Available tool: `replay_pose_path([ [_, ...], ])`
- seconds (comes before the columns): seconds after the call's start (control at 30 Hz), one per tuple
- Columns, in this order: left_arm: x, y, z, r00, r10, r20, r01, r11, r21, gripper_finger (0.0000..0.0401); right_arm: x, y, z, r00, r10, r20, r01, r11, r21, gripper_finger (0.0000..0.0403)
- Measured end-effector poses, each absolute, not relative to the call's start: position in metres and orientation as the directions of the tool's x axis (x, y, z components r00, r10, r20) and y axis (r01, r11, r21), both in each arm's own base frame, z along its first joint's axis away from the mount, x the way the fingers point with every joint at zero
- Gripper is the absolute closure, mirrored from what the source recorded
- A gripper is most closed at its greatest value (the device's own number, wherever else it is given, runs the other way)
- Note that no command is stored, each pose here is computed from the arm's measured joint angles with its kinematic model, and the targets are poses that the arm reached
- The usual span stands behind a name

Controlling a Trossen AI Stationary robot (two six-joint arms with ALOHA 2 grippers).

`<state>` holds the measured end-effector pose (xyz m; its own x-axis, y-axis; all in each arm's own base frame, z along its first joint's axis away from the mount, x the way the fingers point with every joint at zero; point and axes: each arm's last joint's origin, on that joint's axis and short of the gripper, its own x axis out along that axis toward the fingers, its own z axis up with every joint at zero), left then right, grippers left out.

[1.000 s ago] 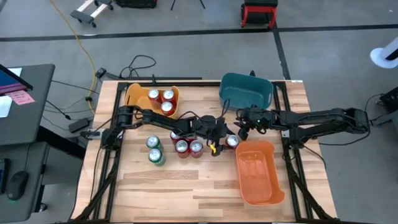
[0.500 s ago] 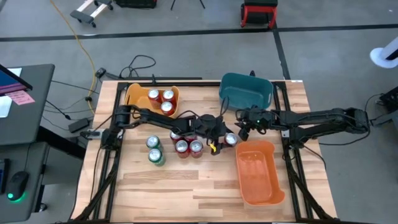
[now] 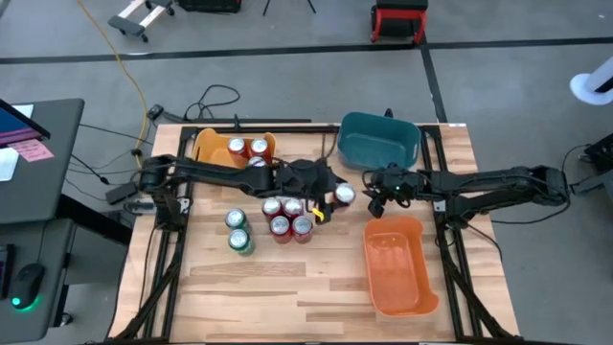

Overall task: Sort soda cans
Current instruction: Put the orange soda can into the yellow bin

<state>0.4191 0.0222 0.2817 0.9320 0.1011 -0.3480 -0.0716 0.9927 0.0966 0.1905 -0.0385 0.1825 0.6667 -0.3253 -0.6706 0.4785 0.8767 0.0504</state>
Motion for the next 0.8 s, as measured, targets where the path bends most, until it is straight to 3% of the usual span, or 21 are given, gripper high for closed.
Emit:
replay_pose_path([
  [0.4, 0.331, 0.031, 0.337, 0.858, 0.404, -0.318, -0.379, 0.915, 0.140, 0.0108, 0.192, -0.029, 0.182, 0.679, -0.291, -0.675, 0.435, 0.899, 0.050, 0.0264],
  [0.6, 0.275, 0.031, 0.342, 0.817, 0.519, -0.251, -0.507, 0.854, 0.115, 0.0108, 0.192, -0.029, 0.182, 0.679, -0.291, -0.674, 0.436, 0.899, 0.050, 0.0264],
  [0.8, 0.221, 0.036, 0.318, 0.742, 0.622, -0.250, -0.626, 0.776, 0.075, 0.0108, 0.193, -0.029, 0.184, 0.693, -0.294, -0.659, 0.434, 0.899, 0.056, 0.0264],
])
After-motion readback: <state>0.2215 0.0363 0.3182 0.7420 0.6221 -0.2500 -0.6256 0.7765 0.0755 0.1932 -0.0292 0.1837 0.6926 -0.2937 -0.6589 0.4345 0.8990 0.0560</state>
